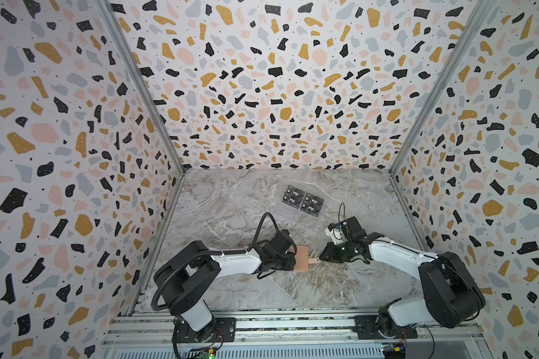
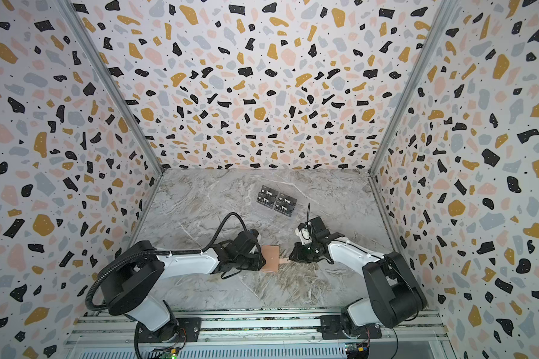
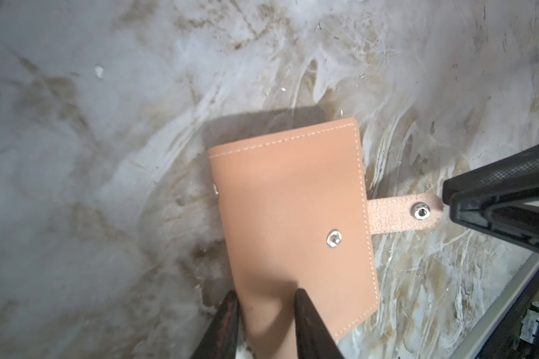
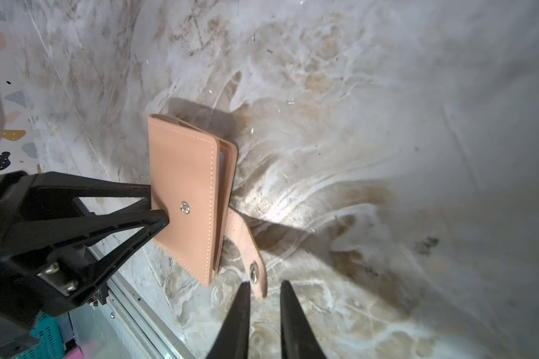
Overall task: Insert credit cards into a card holder
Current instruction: Close the card holder at the bottom-center of the table, then close the button on the card holder.
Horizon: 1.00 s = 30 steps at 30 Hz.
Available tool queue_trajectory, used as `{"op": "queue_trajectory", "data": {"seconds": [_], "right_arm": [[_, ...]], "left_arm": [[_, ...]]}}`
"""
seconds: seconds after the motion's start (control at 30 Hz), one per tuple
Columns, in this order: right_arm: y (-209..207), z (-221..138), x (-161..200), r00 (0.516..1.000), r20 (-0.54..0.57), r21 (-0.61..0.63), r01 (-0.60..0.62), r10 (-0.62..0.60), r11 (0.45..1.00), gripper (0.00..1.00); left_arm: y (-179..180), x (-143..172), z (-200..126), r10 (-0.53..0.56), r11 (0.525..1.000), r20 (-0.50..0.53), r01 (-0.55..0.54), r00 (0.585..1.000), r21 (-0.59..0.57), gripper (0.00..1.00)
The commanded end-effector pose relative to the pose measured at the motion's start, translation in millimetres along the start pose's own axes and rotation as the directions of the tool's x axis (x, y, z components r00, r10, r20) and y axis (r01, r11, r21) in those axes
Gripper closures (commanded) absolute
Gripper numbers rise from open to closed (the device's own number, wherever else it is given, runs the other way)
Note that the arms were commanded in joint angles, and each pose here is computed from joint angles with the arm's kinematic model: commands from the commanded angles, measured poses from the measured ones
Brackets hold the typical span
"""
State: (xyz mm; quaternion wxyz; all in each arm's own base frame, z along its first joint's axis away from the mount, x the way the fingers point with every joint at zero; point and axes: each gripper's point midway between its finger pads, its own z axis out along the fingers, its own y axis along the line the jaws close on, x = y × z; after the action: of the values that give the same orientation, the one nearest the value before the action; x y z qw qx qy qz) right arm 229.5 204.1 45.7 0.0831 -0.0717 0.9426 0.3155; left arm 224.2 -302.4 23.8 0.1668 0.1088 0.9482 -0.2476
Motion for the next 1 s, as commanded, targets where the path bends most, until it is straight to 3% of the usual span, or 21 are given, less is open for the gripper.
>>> {"op": "queue_trajectory", "data": {"seconds": [0.0, 0.17, 0.77, 0.97], "right_arm": [[2.4, 2.6, 4.7, 1.0, -0.017, -0.031, 0.003, -0.003, 1.0, 0.8], [2.1, 4.7, 7.7, 1.0, -0.028, -0.04, -0.001, 0.0, 0.999, 0.8], [3.3, 7.8, 5.8, 1.0, -0.027, -0.057, 0.01, -0.012, 0.998, 0.97], [24.7, -0.4, -3.6, 0.997, 0.02, -0.145, 0.072, -0.07, 0.987, 1.0]], "left_arm": [[35.7, 41.6, 7.6, -0.023, 0.993, -0.129, 0.007, 0.991, -0.122, 0.67], [36.2, 42.2, 7.6, -0.026, 0.992, -0.129, 0.01, 0.991, -0.123, 0.67], [37.4, 44.4, 8.3, -0.021, 0.992, -0.135, 0.004, 0.991, -0.127, 0.68], [36.0, 40.1, 6.1, -0.021, 0.993, -0.109, 0.007, 0.994, -0.121, 0.68]]}}
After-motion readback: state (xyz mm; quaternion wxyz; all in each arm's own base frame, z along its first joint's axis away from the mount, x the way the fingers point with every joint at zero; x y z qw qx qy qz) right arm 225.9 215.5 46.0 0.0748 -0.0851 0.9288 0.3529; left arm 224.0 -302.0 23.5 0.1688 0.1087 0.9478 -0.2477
